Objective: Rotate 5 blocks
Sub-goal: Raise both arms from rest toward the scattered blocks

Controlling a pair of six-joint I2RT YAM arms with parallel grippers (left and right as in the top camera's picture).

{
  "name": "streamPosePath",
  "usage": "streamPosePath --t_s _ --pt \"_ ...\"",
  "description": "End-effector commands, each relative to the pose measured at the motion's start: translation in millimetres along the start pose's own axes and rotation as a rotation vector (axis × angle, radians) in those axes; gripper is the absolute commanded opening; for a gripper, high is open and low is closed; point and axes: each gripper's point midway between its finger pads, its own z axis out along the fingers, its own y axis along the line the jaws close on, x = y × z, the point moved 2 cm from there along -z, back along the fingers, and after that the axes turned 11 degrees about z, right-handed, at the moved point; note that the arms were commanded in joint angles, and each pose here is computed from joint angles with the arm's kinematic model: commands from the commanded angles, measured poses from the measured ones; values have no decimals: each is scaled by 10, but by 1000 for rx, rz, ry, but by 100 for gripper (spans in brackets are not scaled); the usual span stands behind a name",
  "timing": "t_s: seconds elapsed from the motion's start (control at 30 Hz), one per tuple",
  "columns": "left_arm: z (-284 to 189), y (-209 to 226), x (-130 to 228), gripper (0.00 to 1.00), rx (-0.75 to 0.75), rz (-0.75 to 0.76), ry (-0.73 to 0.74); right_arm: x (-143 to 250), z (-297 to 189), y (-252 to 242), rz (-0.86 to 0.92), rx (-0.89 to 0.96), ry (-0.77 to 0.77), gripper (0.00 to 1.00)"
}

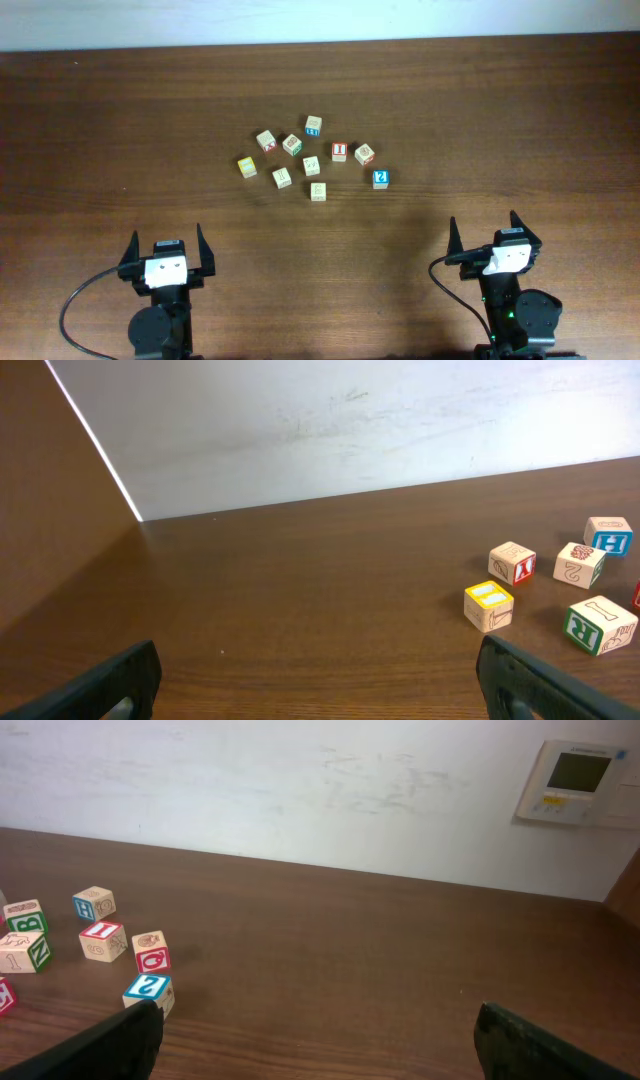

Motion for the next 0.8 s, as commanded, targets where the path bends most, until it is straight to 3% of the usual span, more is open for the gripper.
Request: streamPosePath --t_s 0.0,0.77 --pt "-1 -30 0 99 14 16 -8 25 2 5 -2 -7 2 99" --pt "-2 13 -30 99 -11 14 -19 25 2 5 -2 -7 2 99"
